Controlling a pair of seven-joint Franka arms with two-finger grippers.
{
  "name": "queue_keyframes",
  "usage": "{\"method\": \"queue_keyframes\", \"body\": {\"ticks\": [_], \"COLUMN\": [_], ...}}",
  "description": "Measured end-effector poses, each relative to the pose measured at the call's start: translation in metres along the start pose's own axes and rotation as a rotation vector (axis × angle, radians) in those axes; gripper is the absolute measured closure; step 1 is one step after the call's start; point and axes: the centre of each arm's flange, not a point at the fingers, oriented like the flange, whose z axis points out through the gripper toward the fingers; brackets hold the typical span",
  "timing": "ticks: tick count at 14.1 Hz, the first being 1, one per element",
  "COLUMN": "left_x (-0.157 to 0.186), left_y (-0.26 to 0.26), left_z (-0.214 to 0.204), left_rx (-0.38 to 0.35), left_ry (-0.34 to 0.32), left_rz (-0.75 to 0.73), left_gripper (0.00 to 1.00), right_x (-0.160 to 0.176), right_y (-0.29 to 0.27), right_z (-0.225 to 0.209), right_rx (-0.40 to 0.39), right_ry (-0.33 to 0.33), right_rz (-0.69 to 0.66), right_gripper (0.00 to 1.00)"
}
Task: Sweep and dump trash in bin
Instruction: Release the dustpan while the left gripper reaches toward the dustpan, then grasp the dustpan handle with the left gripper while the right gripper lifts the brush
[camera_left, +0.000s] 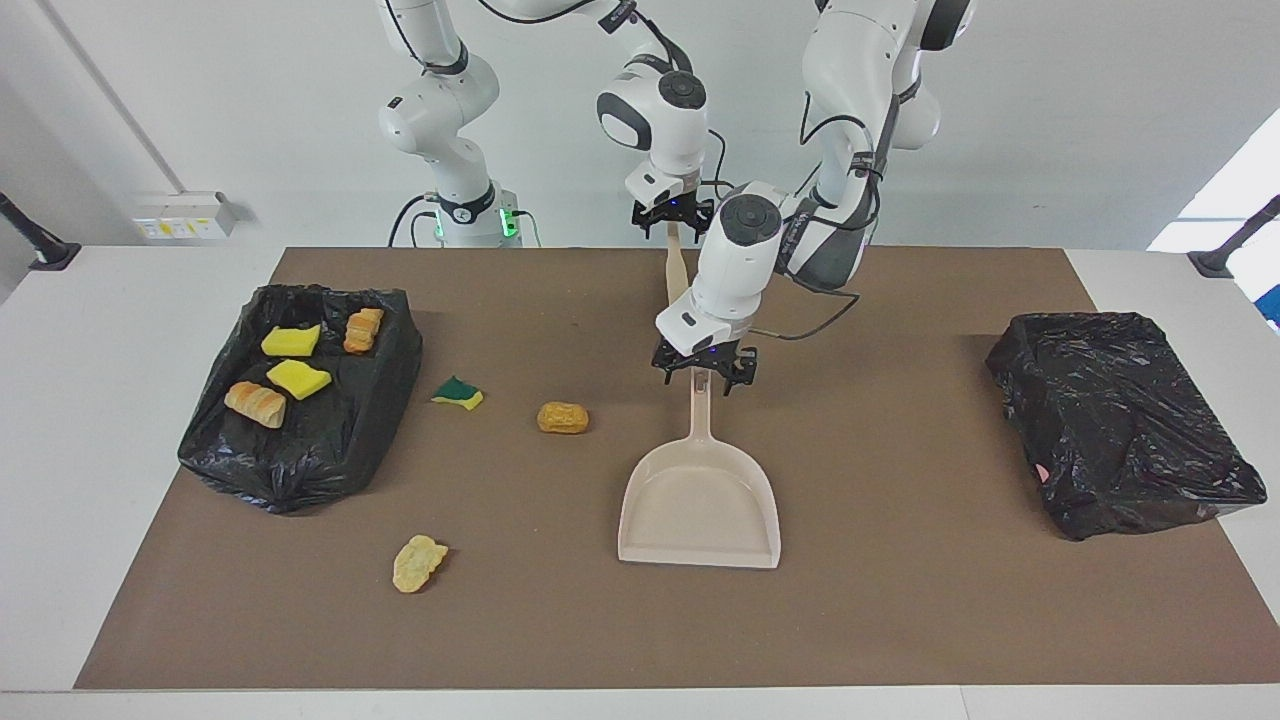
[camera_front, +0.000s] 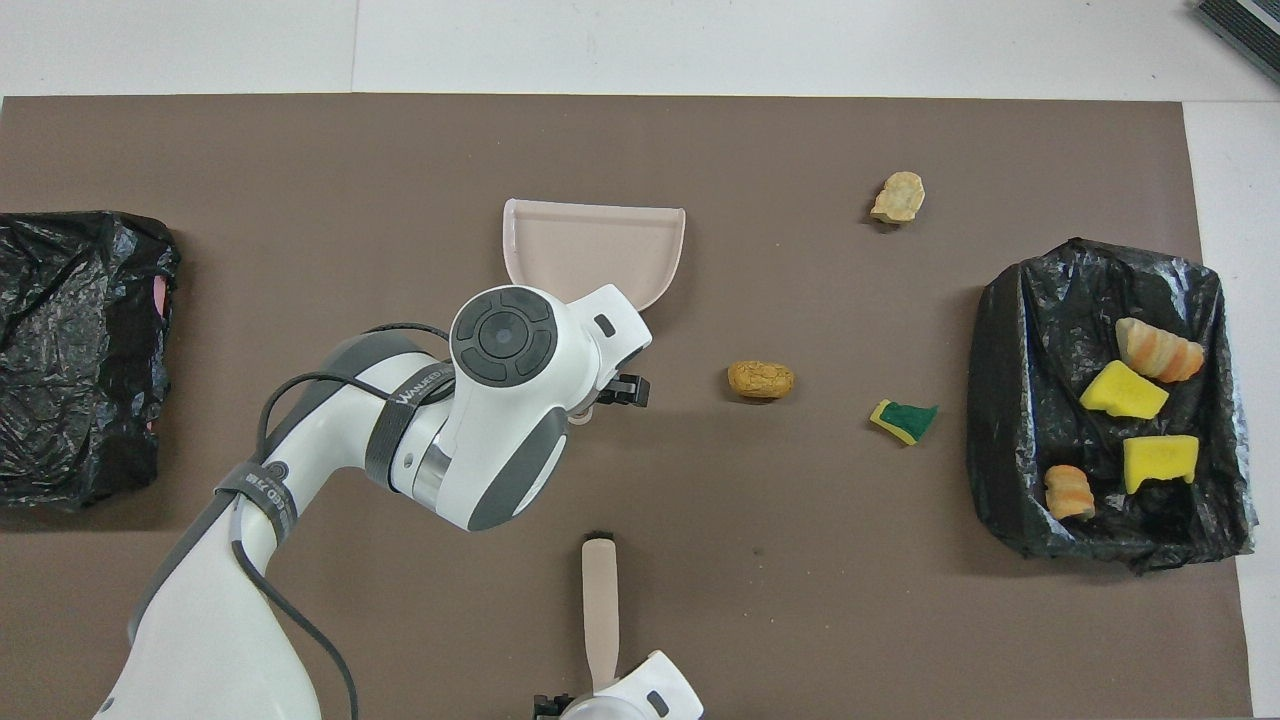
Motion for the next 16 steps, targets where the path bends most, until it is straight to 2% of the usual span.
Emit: {"method": "queue_keyframes", "body": {"ticks": [2,5,7,8,10,12,13,14,15,16], "left_x": [0.003,0.007,0.01,0.011,0.013,0.015,0.015,0.015,0.015,0.015], "left_y": [-0.001,-0.001,-0.001,-0.001,0.0,0.0,0.0,0.0,0.0,0.0], "left_z": [0.012,0.015,0.012,0.011,0.008,0.008,0.008,0.008,0.008,0.008], "left_rx": [-0.003,-0.004,0.024,0.035,0.042,0.043,0.044,0.045,0.046,0.05], "left_ry": [0.006,0.018,0.037,0.044,0.053,0.056,0.057,0.057,0.058,0.059], "left_rz": [-0.003,-0.003,0.025,0.036,0.043,0.045,0.045,0.046,0.047,0.052], "left_gripper": [0.0,0.0,0.04,0.15,0.19,0.35,0.35,0.41,0.41,0.47], "right_x": [-0.001,0.0,0.0,0.0,0.0,0.0,0.001,0.003,0.008,0.014], "right_y": [0.0,0.0,0.0,0.0,0.0,0.001,0.002,0.006,0.011,0.018], "right_z": [0.003,0.003,0.003,0.003,0.004,0.004,0.004,0.002,-0.002,-0.01], "right_rx": [-0.002,-0.002,-0.002,-0.003,-0.002,-0.007,-0.019,-0.036,-0.049,-0.062], "right_ry": [0.0,-0.001,-0.001,-0.001,-0.001,-0.004,-0.01,-0.02,-0.029,-0.039], "right_rz": [0.004,0.005,0.006,0.008,0.01,0.012,0.015,0.022,0.036,0.049], "right_gripper": [0.04,0.39,0.62,0.73,0.74,0.74,0.74,0.74,0.74,0.74]}}
